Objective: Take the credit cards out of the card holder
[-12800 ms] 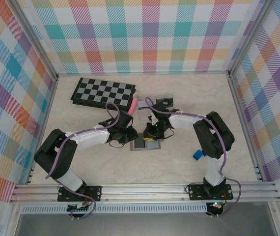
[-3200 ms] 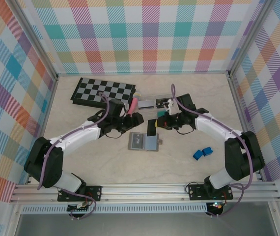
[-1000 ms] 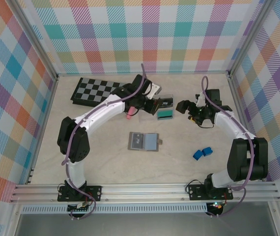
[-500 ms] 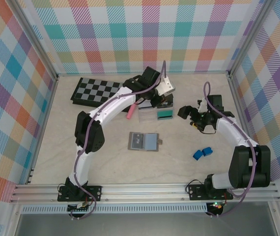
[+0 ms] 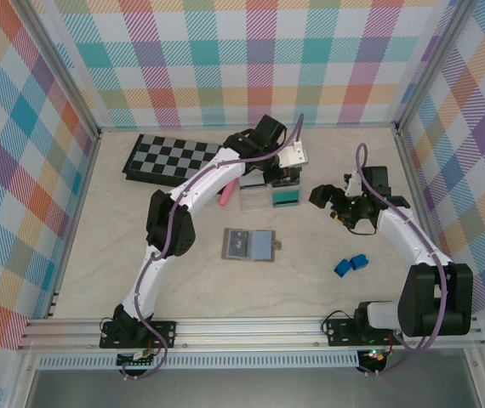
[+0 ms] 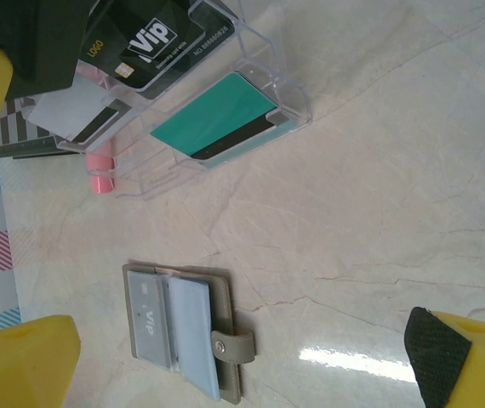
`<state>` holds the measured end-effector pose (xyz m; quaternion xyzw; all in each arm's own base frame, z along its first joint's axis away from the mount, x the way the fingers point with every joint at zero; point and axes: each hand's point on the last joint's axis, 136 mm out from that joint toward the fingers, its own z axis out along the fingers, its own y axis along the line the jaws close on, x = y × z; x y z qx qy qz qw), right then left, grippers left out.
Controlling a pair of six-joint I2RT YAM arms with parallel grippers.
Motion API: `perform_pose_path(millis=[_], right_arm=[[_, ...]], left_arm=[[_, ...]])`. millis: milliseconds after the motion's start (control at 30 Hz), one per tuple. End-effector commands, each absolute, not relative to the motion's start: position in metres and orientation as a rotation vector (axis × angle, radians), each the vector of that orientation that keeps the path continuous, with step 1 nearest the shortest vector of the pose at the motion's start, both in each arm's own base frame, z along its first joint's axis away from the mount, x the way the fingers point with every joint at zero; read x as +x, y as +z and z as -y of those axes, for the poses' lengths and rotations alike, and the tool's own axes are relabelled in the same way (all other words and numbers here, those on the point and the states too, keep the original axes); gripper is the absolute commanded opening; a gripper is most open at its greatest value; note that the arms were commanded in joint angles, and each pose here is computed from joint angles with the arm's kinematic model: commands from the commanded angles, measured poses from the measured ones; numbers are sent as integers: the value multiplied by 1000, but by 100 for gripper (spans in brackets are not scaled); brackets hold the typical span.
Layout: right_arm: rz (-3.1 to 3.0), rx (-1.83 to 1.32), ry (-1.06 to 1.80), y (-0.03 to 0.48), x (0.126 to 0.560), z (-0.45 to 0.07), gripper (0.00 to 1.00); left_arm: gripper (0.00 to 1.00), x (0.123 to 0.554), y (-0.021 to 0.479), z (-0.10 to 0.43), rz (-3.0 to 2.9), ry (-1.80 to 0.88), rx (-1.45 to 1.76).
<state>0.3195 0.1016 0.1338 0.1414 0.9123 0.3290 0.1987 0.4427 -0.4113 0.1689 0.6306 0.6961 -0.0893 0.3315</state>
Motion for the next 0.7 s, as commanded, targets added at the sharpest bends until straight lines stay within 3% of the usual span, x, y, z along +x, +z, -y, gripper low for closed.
perform_pose_path(millis=[0,467,667], right_arm=[[-2561,381,944,135,311,-103,100],[-2579,401,935,131,309,-102,100],[-2582,405,942,131,309,-103,100]], left_arm=[[0,444,156,414,-1808,-195,1708],[0,463,134,409,-1828,-69,1708],[10,464,135,413,-1820,-83,1695]])
